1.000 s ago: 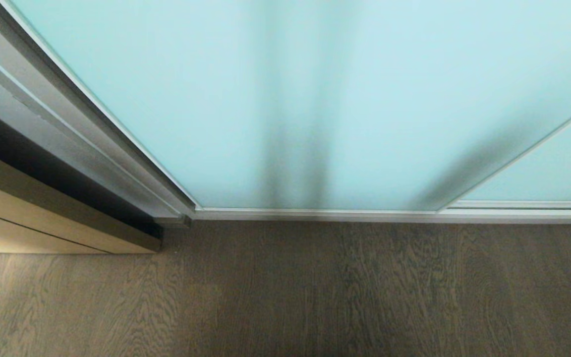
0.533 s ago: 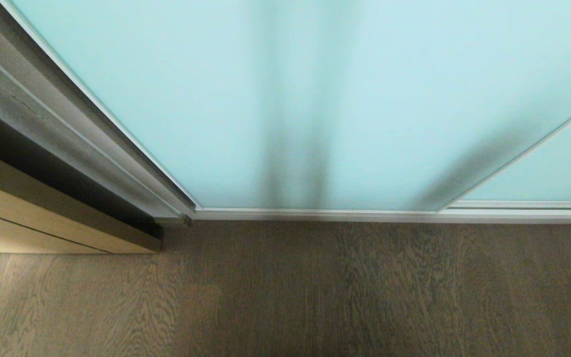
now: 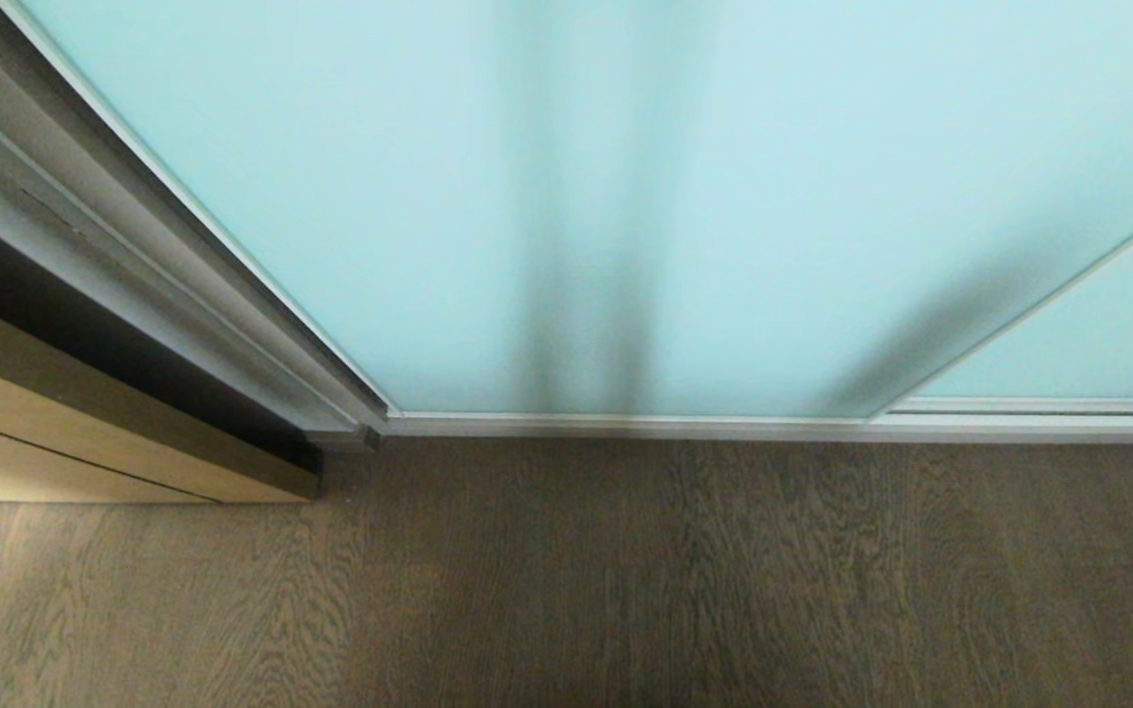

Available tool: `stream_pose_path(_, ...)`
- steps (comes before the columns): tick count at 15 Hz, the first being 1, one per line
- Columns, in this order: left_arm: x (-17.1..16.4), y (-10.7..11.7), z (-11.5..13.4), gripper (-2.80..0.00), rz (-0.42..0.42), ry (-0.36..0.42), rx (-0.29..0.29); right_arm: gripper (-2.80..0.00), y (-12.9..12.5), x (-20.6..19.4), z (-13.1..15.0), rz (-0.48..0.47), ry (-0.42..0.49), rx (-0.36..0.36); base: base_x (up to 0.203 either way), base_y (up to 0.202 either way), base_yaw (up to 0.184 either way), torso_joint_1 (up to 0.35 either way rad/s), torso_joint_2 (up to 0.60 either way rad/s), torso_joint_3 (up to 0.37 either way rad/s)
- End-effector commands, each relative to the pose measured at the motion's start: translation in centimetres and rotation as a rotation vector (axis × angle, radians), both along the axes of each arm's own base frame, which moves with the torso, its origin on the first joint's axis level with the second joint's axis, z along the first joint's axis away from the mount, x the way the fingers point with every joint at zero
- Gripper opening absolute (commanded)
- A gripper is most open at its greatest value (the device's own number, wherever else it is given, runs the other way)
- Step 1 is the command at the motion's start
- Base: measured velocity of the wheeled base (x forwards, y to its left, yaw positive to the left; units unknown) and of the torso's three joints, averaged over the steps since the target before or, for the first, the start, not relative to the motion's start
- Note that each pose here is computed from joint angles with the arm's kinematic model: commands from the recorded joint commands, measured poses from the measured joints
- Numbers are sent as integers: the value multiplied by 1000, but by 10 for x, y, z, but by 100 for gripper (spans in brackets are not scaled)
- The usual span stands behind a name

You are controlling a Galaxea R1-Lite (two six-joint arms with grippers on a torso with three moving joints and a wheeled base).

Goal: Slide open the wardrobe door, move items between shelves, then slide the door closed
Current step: Open the door

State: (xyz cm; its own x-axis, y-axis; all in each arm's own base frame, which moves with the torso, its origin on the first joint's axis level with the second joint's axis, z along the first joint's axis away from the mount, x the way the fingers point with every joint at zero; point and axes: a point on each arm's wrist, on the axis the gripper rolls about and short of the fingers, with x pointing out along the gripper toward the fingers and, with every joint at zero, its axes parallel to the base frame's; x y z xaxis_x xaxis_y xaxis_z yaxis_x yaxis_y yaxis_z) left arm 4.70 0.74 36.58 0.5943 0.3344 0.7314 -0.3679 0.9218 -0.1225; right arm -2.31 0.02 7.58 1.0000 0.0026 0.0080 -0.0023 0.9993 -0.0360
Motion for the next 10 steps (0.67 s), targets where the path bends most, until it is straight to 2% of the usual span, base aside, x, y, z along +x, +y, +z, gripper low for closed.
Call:
stream_pose_path(1,31,0,12,-280,0,-12,3,-280,0,0,0,0,2,-1,0,0,0,0,0,0)
stream_pose_path(2,33,0,17,-280,-6,-28,9,-280,0,0,0,1,2,0,0,0,0,0,0,0)
stream_pose_path(10,92,-1,20,-280,-34,6,1,-280,0,0,0,1,2,1,0,0,0,0,0,0)
